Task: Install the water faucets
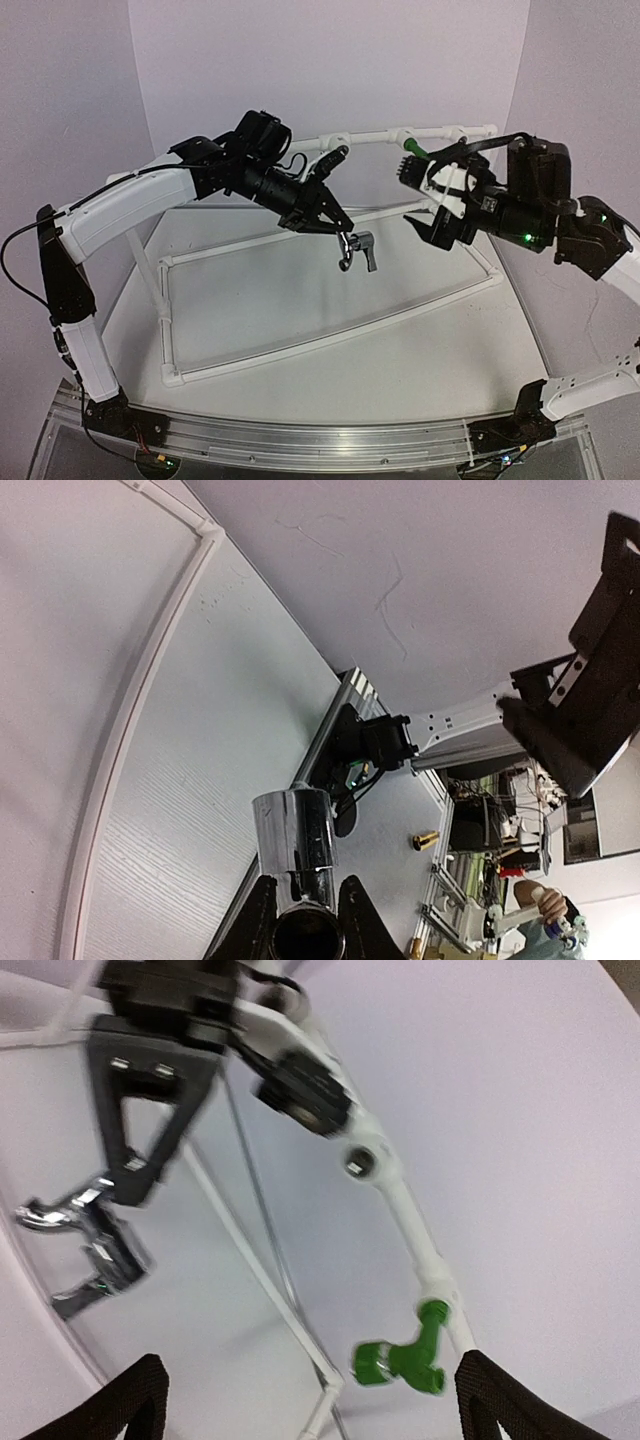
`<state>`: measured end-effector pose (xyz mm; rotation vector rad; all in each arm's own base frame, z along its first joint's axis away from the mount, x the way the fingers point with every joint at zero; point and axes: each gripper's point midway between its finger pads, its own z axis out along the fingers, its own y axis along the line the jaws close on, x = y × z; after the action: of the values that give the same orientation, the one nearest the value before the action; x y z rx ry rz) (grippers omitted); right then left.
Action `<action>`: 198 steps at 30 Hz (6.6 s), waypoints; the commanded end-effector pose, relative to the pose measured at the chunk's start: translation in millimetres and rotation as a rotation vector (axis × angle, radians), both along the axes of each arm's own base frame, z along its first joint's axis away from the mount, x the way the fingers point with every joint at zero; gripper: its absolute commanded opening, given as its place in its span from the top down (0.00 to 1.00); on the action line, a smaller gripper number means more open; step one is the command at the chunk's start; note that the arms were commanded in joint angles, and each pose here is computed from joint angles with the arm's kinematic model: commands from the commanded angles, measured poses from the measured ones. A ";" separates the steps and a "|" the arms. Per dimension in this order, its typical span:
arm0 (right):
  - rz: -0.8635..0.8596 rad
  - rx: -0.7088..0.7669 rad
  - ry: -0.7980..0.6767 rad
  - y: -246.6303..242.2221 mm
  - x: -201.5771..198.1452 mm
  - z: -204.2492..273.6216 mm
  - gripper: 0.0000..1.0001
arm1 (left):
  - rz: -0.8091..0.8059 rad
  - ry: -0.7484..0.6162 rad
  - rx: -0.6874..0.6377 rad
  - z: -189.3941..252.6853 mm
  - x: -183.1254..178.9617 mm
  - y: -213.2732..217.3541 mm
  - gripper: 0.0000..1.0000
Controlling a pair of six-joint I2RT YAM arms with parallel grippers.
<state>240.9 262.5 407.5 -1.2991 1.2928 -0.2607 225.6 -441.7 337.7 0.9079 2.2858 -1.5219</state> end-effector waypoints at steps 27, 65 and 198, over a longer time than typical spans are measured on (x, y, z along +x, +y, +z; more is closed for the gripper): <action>0.323 0.076 -0.246 -29.7 -41.3 51.7 0.02 | 0.244 -0.087 -0.428 144.2 18.9 11.7 1.00; 0.105 -0.254 -0.963 56.9 -29.6 11.4 0.46 | 0.196 0.091 -0.605 126.9 -2.1 18.3 1.00; -0.352 -0.253 -0.575 62.6 102.1 8.9 1.00 | 0.296 -0.323 0.143 62.6 112.6 150.2 0.18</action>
<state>351.6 338.2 386.2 -1.1861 0.9825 -1.0265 355.7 -291.0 421.7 0.7690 2.0585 -0.9469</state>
